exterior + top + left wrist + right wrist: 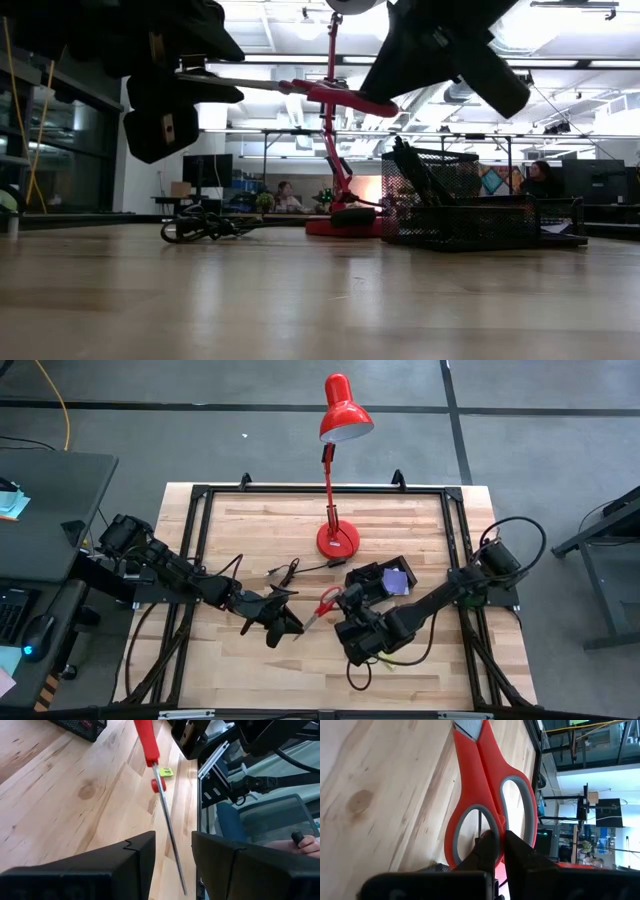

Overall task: Pick and place office supplies into organizer
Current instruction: Put the scissors into the desk organizer

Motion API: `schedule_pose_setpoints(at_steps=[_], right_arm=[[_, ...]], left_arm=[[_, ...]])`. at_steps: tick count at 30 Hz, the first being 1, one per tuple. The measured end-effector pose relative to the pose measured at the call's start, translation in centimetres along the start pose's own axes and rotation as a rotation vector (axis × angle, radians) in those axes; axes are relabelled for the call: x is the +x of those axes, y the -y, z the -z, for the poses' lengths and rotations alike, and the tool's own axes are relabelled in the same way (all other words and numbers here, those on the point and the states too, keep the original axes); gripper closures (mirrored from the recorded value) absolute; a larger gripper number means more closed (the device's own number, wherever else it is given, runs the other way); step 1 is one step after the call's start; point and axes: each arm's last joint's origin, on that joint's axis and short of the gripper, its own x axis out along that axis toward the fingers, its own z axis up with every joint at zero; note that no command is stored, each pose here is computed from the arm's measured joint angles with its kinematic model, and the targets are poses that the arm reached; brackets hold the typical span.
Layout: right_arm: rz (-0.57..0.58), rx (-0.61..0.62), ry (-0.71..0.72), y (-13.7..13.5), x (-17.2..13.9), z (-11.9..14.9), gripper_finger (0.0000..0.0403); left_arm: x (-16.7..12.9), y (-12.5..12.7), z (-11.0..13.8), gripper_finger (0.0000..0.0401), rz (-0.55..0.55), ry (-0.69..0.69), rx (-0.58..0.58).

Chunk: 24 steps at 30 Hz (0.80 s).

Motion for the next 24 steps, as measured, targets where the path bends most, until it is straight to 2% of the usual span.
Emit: schedule_pose_setpoints(at_steps=[15, 18, 22, 24], right_arm=[[0.014, -0.005, 0.019, 0.64, 0.68, -0.32, 0.0396], [0.015, -0.003, 0.020, 0.65, 0.68, -0.34, 0.0398], [0.019, 0.012, 0.030, 0.71, 0.67, -0.49, 0.0398], [0.024, 0.014, 0.031, 0.71, 0.65, -0.52, 0.0396]], left_arm=[[0.00, 0.04, 0.07, 0.0290, 0.014, -0.021, 0.028], [0.00, -0.02, 0.10, 0.0315, 0.009, -0.025, 0.051], [0.00, 0.04, 0.08, 0.0377, 0.016, -0.024, 0.052], [0.01, -0.19, 0.24, 0.0391, 0.003, -0.038, 0.054]])
